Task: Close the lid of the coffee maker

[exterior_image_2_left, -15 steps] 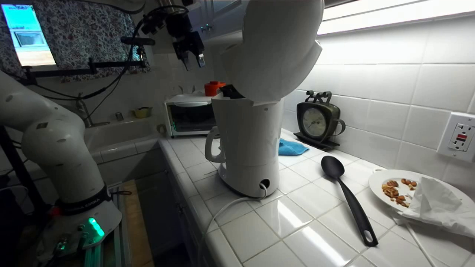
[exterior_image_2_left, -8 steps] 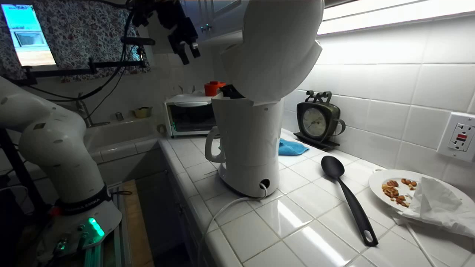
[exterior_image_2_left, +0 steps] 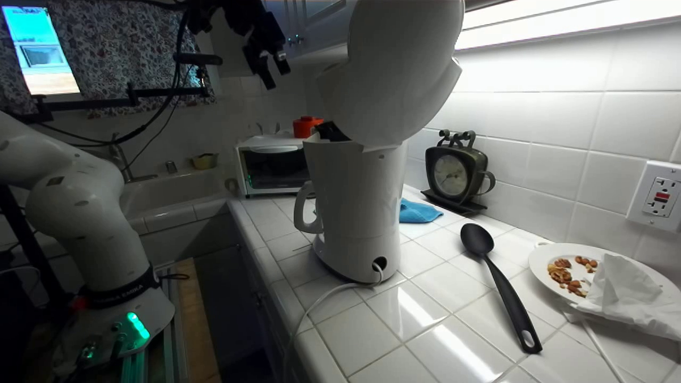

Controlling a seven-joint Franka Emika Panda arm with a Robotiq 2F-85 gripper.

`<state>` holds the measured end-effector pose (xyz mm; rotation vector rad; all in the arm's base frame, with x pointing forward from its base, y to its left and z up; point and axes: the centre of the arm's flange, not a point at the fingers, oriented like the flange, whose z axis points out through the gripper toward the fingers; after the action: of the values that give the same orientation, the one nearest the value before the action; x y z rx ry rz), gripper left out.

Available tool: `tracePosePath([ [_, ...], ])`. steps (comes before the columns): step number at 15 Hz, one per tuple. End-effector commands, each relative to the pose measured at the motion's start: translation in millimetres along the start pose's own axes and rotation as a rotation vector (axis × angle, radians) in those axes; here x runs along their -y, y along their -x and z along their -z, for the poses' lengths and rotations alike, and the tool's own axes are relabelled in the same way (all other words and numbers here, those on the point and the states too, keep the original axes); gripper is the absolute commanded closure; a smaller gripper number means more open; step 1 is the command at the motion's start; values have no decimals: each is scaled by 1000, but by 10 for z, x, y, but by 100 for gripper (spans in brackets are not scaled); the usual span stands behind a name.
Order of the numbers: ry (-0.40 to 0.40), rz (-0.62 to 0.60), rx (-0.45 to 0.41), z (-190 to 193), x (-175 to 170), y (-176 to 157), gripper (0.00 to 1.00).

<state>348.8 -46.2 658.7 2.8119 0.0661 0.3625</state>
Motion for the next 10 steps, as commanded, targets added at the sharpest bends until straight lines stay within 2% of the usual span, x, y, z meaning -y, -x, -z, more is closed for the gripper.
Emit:
tracePosePath([
  [1,0,0,0,0,0,0,0],
  [4,26,-45,26,9,-93,58,0],
  [10,92,-119,35,-51,-583,314,0],
])
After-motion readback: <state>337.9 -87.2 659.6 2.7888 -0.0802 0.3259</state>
